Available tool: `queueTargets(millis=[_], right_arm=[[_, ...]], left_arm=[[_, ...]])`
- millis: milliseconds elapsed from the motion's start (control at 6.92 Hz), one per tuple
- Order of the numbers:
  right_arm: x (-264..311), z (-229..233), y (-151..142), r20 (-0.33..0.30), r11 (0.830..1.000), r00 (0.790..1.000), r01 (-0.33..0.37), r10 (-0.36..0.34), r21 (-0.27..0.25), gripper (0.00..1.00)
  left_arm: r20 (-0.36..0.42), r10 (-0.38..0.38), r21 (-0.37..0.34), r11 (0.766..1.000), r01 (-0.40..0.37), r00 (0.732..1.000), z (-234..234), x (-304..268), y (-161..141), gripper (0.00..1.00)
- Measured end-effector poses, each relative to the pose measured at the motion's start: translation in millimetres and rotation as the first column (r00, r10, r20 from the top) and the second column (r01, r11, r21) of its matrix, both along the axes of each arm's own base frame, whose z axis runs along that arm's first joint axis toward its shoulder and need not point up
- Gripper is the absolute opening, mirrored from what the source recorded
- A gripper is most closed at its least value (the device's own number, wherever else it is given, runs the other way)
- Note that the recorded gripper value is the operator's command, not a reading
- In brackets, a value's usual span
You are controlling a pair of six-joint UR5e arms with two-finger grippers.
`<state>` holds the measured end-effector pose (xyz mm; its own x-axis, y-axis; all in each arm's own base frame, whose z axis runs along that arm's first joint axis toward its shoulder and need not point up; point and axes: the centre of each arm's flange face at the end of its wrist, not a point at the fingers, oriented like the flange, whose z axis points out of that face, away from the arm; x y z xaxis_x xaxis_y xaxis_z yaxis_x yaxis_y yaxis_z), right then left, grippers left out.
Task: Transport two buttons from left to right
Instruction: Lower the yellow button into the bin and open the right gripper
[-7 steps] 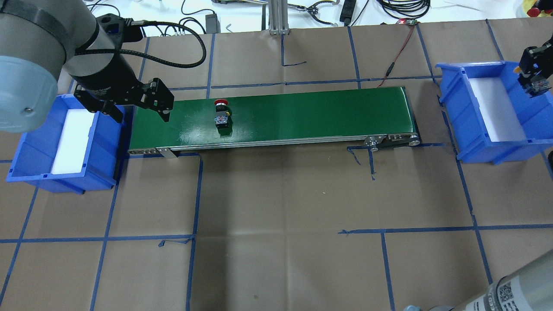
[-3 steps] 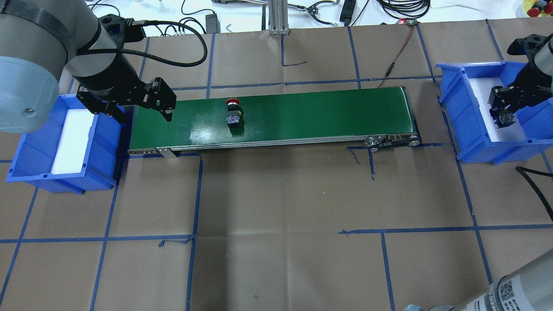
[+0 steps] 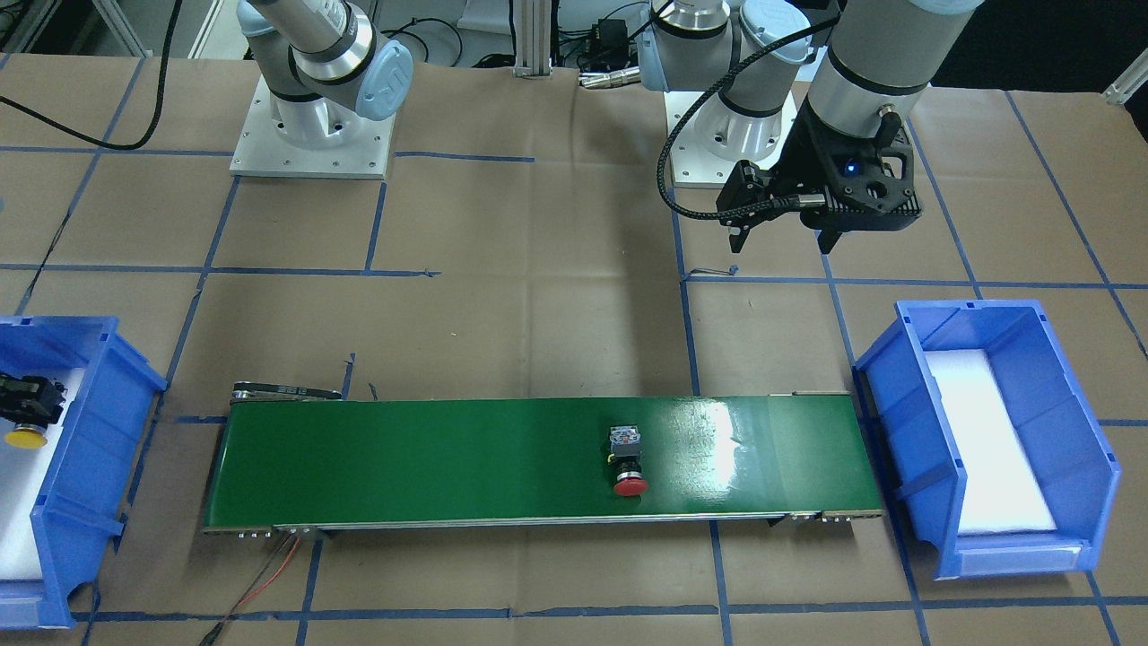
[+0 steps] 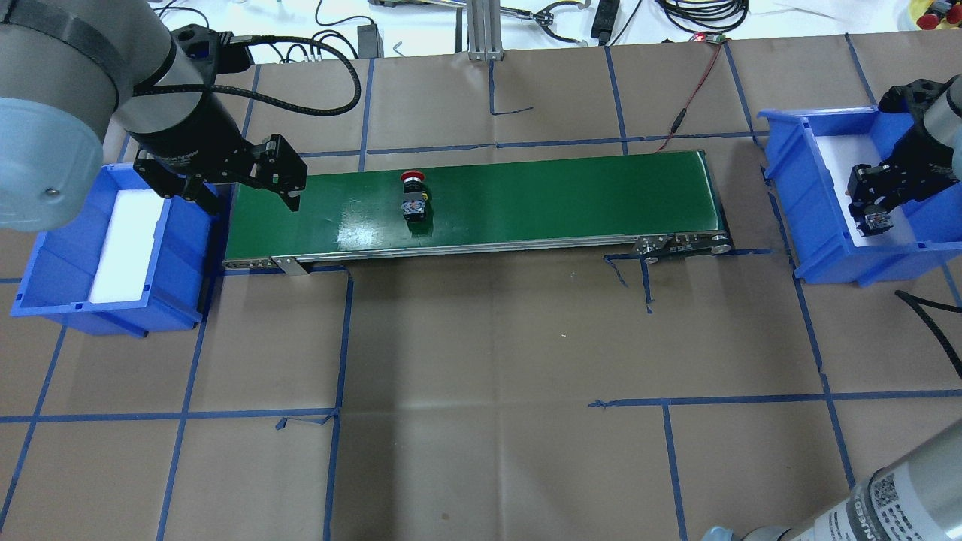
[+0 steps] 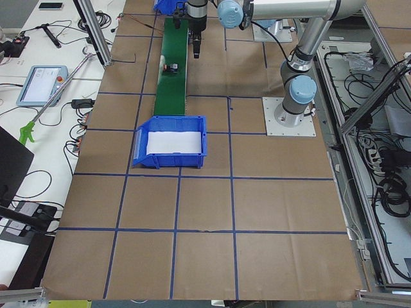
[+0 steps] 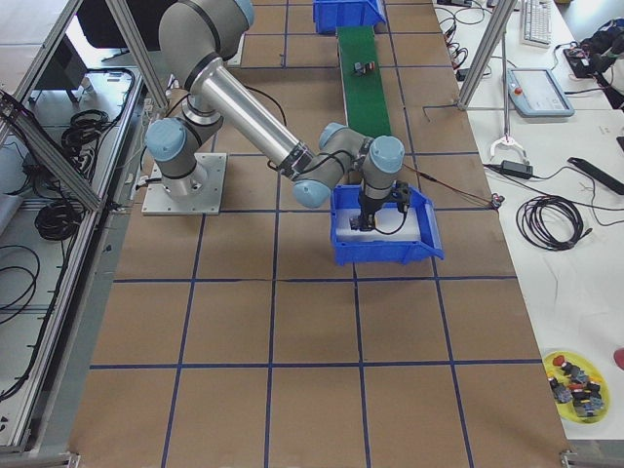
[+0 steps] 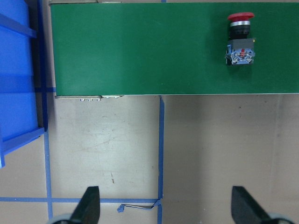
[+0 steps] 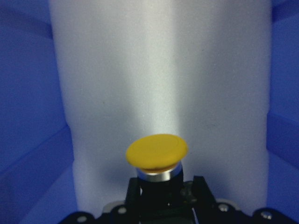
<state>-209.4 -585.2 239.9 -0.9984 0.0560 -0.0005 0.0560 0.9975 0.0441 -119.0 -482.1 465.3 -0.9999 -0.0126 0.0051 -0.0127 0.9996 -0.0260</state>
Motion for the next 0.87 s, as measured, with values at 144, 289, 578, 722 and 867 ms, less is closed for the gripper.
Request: queueTargets(millis=[144, 289, 578, 722, 867], right_arm=[[-0.6, -6.3, 2.7, 0.004, 1.000, 1.000, 0.002, -0.002, 0.011, 0.08], [-0.3, -11.1, 5.0, 0.004, 1.000, 1.000, 0.002, -0.002, 0.021, 0.29], [-0.1, -17.6, 7.9, 0.006, 0.999, 1.000, 0.001, -0.001, 0.032, 1.00], [0.0, -19.7, 8.5, 0.009, 0.999, 1.000, 0.000, 0.000, 0.036, 1.00], [0.0, -20.1, 9.0, 0.010, 0.999, 1.000, -0.002, 0.002, 0.041, 1.00]], left_arm=[[0.000, 0.000, 0.000, 1.000, 0.000, 1.000, 0.0, 0.0, 0.0, 1.00], [0.000, -0.001, -0.001, 1.000, 0.001, 1.000, 0.1, 0.0, -0.1, 1.00], [-0.001, -0.001, -0.002, 1.000, 0.001, 1.000, 0.5, -0.1, -0.2, 1.00], [-0.001, -0.001, -0.002, 1.000, 0.001, 1.000, 0.8, -0.2, -0.2, 1.00], [-0.001, -0.001, -0.002, 1.000, 0.001, 1.000, 0.8, -0.2, -0.2, 1.00]])
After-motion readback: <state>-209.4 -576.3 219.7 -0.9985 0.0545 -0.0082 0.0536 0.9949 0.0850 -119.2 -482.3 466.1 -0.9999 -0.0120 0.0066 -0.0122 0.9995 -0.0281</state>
